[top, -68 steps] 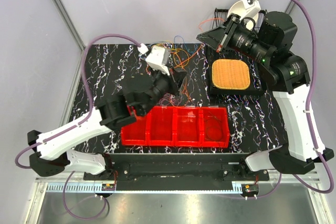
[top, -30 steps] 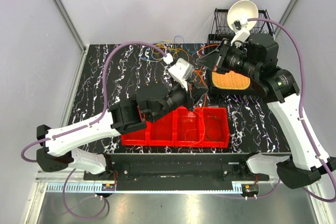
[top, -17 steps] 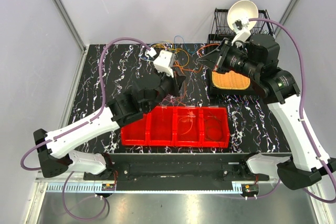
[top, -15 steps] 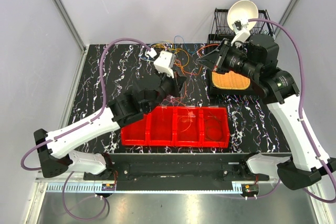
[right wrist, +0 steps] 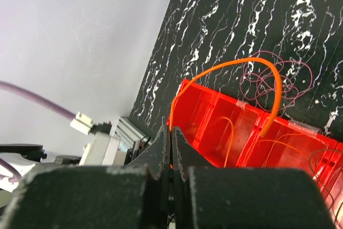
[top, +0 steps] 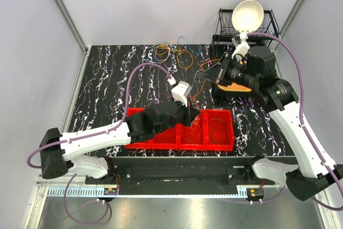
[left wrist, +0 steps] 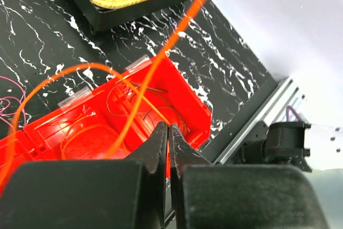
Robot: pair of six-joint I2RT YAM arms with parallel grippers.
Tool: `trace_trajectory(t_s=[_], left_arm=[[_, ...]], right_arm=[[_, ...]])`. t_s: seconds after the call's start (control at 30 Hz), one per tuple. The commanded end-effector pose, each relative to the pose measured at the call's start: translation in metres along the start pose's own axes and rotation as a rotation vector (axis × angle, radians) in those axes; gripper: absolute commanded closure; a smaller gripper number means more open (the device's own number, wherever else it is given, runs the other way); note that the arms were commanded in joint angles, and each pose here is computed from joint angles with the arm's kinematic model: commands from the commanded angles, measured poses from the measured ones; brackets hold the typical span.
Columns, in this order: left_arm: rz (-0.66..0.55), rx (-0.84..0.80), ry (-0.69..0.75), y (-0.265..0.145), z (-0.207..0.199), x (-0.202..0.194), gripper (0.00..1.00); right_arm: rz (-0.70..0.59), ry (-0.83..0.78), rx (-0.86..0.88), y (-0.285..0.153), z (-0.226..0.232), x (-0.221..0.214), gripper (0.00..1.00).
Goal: Untangle the cables
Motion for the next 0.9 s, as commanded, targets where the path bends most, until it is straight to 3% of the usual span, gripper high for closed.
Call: trace_trajectory(t_s=[0.0, 0.23, 0.4, 0.57, 0.67, 0.7, 0.8, 0.87], left_arm=[[-0.071, -0.021, -0.065, 0.010, -0.004, 0.009, 1.00], [0.002, 0.080, -0.088, 0.029, 0.024, -0.031, 1.00], [0.041, 0.117, -0.103, 0.037, 0.037, -0.052, 1.00], [0.105, 0.112, -0.112, 0.047, 0.036, -0.069, 0.96], [0.122, 0.111, -0.111, 0.050, 0.034, -0.071, 0.85], [0.133, 0.123, -0.110, 0.050, 0.036, -0.074, 0.74], [0.147, 0.147, -0.106, 0.045, 0.036, -0.071, 0.55], [0.164, 0.168, -0.102, 0.040, 0.038, -0.070, 0.50]], right_arm=[[-0.020, -0.001, 0.052, -0.012, 0.009, -0.004, 1.00], [0.050, 0.045, -0.025, -0.018, -0.017, -0.040, 1.00], [0.075, 0.052, -0.268, -0.026, -0.062, -0.057, 1.00], [0.152, 0.076, -0.363, -0.024, -0.089, -0.083, 1.00], [0.190, 0.073, -0.420, -0.024, -0.103, -0.094, 1.00], [0.207, 0.069, -0.444, -0.027, -0.107, -0.099, 1.00], [0.225, 0.055, -0.498, -0.029, -0.119, -0.106, 1.00], [0.244, 0.058, -0.494, -0.029, -0.120, -0.111, 1.00]])
Point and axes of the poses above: each gripper's point midway between its finger pads, its own y axis out along the fingers, its own z axis along the line the jaws close on, x = y × z, the point moved 1 cm from there along -y, back along the fingers, and after that the axes turned 6 degrees about -y, right-handed, at the moved point
